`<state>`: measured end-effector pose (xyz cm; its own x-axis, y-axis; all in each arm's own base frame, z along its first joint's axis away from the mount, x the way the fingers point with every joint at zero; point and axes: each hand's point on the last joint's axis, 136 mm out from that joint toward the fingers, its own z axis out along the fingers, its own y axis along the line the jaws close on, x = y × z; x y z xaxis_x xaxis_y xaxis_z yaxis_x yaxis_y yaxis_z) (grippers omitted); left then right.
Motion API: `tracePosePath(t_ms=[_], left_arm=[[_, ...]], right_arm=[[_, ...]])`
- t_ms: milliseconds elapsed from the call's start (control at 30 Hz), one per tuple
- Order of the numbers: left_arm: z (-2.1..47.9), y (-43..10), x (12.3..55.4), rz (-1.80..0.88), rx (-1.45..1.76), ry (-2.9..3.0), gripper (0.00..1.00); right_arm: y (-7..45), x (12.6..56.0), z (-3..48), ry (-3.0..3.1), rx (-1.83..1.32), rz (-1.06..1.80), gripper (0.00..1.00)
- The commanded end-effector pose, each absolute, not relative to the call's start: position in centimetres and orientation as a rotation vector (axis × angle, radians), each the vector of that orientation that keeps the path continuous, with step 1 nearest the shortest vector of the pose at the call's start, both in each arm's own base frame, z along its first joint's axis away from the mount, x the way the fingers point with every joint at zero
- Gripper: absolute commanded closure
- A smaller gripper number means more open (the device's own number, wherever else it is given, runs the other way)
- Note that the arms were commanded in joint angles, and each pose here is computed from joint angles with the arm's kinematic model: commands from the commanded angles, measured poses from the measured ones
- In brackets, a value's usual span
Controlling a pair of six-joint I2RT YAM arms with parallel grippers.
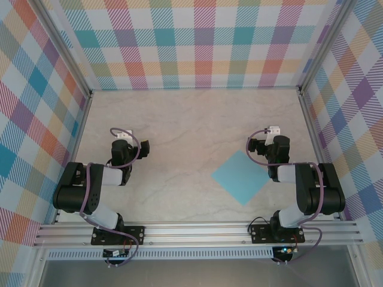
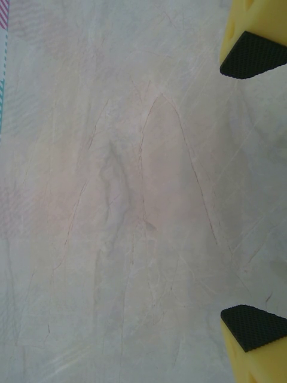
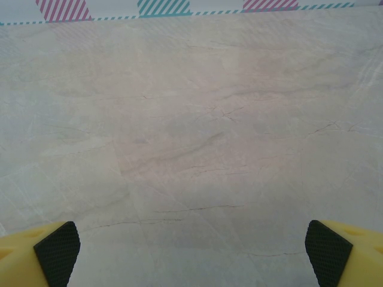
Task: Fold a paper plane with a square sheet of paper (pick it up from the middle)
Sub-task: Move the square sheet of paper to the center of the table.
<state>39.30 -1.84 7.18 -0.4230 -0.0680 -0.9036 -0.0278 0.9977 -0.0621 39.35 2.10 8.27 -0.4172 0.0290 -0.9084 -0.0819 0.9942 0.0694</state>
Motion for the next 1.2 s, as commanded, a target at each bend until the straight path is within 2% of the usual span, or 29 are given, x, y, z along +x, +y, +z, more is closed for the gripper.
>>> tracePosePath(t_ms=[0, 333, 433, 533, 733, 867, 1067, 1167], left_arm=[[7.9, -1.5, 39.9, -0.04, -0.068, 1.991, 0.0], [8.5, -1.9, 39.6, -0.06, -0.043, 1.976, 0.0], [10.7, -1.2, 38.6, -0.049, -0.094, 1.959, 0.0], [13.0, -0.6, 36.9, -0.058, -0.153, 1.944, 0.0], [19.3, 0.1, 32.9, -0.102, -0.256, 1.877, 0.0], [21.3, 0.0, 31.1, -0.188, -0.357, 1.897, 0.0], [20.1, -0.1, 29.3, -0.306, -0.594, 1.991, 0.0], [19.6, -1.6, 28.7, -0.405, -0.578, 2.035, 0.0]], right_arm=[[2.4, 39.7, 9.0, 1.963, -0.04, 0.15, 0.0], [2.4, 39.7, 9.2, 1.958, -0.038, 0.148, 0.0], [2.6, 39.6, 10.3, 1.97, -0.053, 0.153, 0.0], [1.2, 38.9, 10.7, 2.128, 0.103, 0.129, 0.0], [0.8, 33.5, 14.0, 2.224, 0.309, 0.188, 0.0], [2.2, 30.8, 16.3, 2.306, 0.428, 0.342, 0.0], [8.5, 28.1, 16.5, 2.402, 0.248, 0.789, 0.0], [9.4, 27.3, 16.1, 2.414, 0.272, 0.876, 0.0]])
